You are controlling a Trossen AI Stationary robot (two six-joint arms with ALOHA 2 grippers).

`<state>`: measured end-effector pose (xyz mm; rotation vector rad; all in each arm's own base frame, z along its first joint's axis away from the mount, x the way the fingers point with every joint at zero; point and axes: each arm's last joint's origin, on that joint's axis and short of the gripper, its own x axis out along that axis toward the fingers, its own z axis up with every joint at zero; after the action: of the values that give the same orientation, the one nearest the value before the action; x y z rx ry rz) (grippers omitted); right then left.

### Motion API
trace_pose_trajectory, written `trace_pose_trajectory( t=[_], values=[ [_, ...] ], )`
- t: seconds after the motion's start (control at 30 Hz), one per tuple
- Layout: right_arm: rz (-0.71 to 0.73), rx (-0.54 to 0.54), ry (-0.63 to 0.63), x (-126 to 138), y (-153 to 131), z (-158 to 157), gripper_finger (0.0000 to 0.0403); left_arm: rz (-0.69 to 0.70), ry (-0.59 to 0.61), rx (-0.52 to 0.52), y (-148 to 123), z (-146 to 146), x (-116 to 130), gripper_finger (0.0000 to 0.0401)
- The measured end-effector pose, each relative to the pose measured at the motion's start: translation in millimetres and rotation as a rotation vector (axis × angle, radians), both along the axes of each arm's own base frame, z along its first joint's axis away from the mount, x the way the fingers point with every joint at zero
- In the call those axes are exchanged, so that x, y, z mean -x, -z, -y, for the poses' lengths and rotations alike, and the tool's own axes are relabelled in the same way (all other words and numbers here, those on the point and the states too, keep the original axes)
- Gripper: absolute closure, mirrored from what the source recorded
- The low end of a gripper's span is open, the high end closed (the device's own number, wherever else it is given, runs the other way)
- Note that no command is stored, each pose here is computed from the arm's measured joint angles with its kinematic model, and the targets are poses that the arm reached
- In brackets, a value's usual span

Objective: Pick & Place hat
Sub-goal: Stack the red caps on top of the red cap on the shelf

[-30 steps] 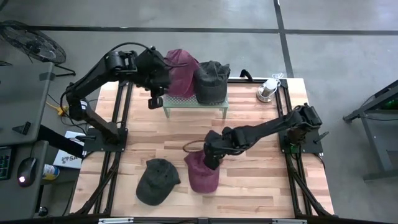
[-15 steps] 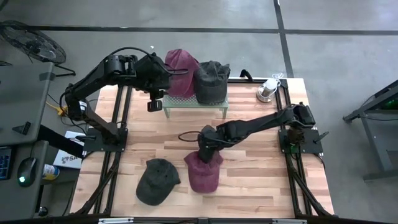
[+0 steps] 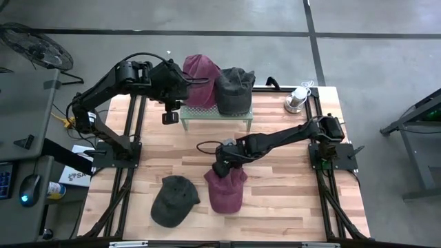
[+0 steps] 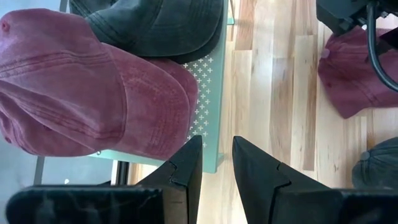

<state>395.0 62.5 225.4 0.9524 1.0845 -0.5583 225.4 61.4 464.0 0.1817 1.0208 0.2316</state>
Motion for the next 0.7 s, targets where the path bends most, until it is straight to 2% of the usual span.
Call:
trace_pose_trajectory(
  t=[0.37,0.7],
  values=[
    [0.004,-0.022,0.113,1.4,3.1,-20.5,0.0103,-0.005,0.001,0.003,0.3,0.1,0.2,0.0316],
    [-0.072,-0.043,0.180,-10.4,44.3,-31.5,0.0103,-0.031,-0.002,0.014,1.9,0.7,2.5,0.0316]
  ],
)
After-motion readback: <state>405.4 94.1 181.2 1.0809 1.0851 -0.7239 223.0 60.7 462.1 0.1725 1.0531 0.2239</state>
